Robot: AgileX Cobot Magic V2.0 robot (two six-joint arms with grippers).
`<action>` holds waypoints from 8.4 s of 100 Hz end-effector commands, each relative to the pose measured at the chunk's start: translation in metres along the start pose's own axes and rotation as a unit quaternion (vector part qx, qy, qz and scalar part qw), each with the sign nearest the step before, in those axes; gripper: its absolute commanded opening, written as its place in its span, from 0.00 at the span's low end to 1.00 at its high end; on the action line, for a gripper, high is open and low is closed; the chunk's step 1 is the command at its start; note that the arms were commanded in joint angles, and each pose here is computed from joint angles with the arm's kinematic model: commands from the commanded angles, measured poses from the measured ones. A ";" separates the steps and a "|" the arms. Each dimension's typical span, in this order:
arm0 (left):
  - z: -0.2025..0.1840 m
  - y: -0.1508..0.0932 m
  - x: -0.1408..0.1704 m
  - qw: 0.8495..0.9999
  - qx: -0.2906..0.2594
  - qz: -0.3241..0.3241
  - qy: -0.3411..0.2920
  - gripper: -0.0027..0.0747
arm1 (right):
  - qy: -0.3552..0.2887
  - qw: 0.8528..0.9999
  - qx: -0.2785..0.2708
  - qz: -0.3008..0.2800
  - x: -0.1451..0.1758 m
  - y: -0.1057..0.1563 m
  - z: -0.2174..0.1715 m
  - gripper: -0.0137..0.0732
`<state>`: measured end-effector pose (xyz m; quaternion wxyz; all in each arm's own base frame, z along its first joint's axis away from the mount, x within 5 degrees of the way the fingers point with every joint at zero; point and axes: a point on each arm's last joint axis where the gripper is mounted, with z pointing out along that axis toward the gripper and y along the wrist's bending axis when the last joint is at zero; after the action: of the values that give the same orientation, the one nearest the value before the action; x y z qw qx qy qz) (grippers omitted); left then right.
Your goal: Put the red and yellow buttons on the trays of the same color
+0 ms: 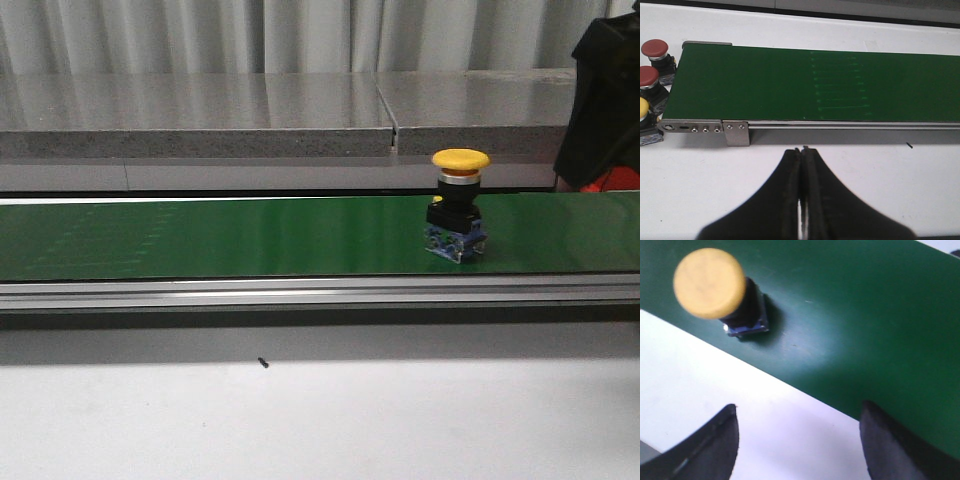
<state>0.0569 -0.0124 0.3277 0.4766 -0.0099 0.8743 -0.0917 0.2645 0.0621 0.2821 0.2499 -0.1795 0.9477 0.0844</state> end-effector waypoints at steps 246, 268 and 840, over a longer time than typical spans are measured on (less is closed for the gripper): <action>-0.003 -0.003 -0.012 0.999 0.012 -0.003 -0.038 0.01 | -0.197 0.893 0.228 0.334 0.099 -0.137 -0.044 0.26; -0.003 -0.003 -0.012 0.999 0.012 -0.003 -0.038 0.01 | -0.186 0.879 0.234 0.372 0.117 -0.139 -0.021 0.26; 0.224 0.263 -0.063 0.872 -0.256 -0.357 0.214 0.76 | -0.392 0.900 0.156 0.109 0.133 0.001 -0.094 0.08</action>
<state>0.2936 0.2157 0.1956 0.1509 -0.4217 0.8935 -0.0319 0.1133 0.0022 0.2820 0.5815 0.0093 0.8126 0.0380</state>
